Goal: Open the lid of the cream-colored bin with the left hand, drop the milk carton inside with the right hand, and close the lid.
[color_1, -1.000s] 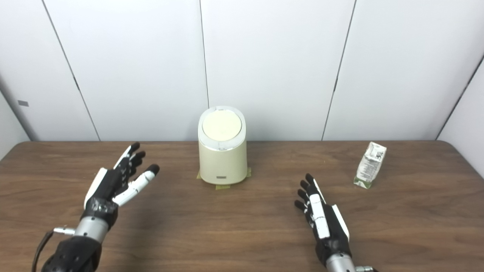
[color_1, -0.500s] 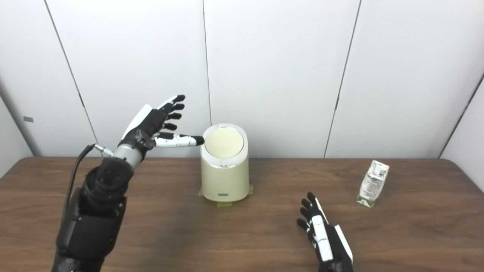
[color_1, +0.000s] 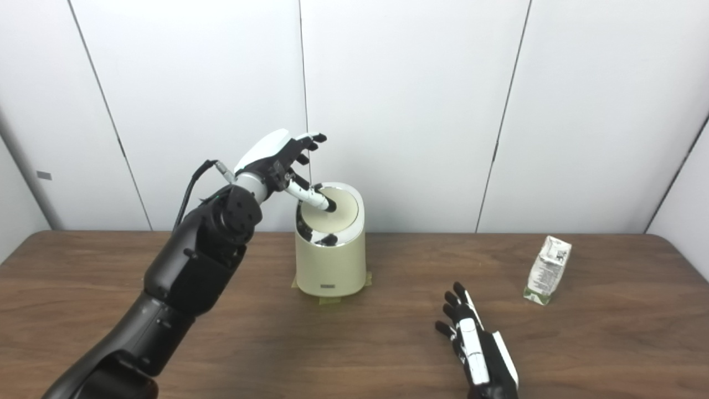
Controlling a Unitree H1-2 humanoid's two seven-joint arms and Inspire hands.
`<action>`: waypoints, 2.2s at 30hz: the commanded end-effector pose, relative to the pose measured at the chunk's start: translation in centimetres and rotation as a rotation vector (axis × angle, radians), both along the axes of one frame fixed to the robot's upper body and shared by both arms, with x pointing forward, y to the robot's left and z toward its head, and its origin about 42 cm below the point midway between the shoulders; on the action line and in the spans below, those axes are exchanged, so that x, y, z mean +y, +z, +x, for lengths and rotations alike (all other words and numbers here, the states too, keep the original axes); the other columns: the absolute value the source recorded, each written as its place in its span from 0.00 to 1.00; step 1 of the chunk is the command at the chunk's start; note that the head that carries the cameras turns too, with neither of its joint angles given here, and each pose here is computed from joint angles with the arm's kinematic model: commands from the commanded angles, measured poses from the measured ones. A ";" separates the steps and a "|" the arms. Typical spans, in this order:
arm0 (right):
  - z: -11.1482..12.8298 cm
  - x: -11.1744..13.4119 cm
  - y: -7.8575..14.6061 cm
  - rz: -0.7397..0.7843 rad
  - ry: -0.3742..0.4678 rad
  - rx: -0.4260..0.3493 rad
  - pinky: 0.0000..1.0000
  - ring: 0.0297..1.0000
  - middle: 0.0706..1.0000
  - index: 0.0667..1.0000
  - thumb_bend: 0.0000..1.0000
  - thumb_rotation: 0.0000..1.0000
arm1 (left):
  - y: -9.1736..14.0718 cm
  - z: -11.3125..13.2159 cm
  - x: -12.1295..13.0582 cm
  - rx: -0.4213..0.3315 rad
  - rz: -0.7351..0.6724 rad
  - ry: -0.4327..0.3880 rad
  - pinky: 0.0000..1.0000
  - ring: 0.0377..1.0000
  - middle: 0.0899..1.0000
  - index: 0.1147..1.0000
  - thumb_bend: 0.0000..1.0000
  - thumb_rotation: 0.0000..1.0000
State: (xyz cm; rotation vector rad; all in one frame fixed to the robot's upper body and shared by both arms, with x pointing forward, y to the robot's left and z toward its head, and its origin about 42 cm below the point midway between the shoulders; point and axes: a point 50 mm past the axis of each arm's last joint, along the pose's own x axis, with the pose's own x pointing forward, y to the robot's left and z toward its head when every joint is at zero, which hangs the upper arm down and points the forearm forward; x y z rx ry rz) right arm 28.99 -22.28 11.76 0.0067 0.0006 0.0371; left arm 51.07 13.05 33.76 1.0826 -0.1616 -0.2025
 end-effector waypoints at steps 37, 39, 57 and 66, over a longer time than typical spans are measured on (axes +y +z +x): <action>0.2 0.3 1.4 0.029 0.013 -0.041 0.94 0.96 0.97 0.98 0.64 1.00 | 0.7 0.1 -4.0 -0.262 0.502 -0.152 0.79 0.88 0.87 0.88 0.95 0.14; 0.2 0.3 1.5 0.036 0.016 -0.042 0.94 0.96 0.96 0.98 0.63 1.00 | 0.1 -0.3 -4.2 -0.269 0.549 -0.168 0.81 0.88 0.87 0.88 0.95 0.14; -0.3 -0.1 2.1 0.035 0.006 -0.033 0.93 0.95 0.96 0.99 0.61 0.99 | 3.9 -1.4 -2.7 -0.309 0.237 -0.144 0.75 0.84 0.85 0.86 0.82 0.15; -0.1 -0.3 2.1 0.007 0.012 -0.027 0.93 0.95 0.95 0.98 0.62 0.96 | 5.5 -3.9 2.1 -0.341 -0.273 -0.031 0.64 0.74 0.79 0.77 0.47 0.20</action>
